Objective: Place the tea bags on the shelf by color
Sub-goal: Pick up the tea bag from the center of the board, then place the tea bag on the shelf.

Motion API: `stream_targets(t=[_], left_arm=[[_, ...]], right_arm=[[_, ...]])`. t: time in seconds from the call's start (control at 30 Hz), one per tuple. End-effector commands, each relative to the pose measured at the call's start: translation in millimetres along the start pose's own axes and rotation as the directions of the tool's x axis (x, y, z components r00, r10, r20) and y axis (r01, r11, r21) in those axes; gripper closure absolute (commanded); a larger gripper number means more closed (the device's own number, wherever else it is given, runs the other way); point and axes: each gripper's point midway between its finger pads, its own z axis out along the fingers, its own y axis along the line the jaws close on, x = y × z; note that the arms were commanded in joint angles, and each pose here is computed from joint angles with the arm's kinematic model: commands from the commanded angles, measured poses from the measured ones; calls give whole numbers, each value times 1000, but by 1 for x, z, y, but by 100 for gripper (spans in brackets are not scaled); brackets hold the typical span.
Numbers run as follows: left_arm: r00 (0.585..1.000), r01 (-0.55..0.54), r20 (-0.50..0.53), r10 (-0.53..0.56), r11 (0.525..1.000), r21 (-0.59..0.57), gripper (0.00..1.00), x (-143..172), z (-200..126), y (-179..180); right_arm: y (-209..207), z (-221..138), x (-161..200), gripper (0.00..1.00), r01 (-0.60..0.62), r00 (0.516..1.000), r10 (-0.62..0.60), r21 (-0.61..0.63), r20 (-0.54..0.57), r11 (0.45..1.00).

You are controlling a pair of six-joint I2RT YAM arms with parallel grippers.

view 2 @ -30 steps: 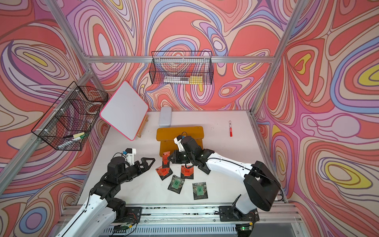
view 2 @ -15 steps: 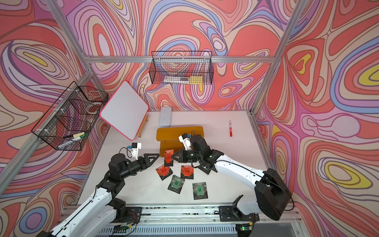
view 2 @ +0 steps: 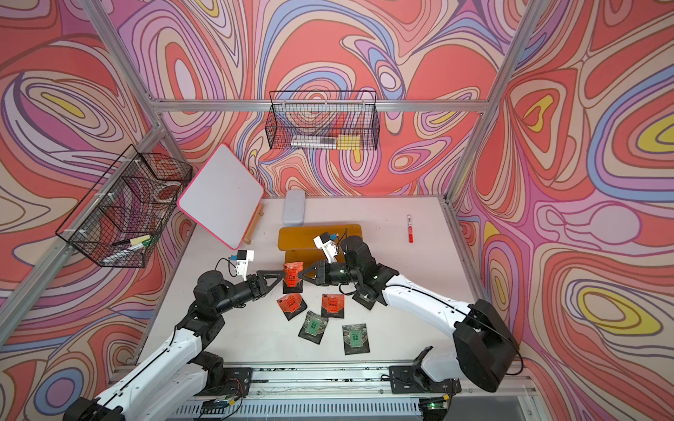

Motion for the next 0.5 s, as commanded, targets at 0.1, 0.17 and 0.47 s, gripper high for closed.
stream_targets(t=[0.1, 0.17, 0.47], left_arm=[[1000, -24, 2, 24, 998, 61, 46, -4, 2, -14], [1000, -21, 13, 21, 999, 39, 43, -6, 1, -11], [997, -41, 50, 51, 982, -186, 26, -19, -7, 10]], right_arm=[[16, -4, -13, 100, 16, 1000, -14, -57, 25, 998], [12, -5, -22, 100, -1, 999, 2, -43, 37, 999], [-13, -4, -72, 100, -28, 999, 26, 58, 30, 998]])
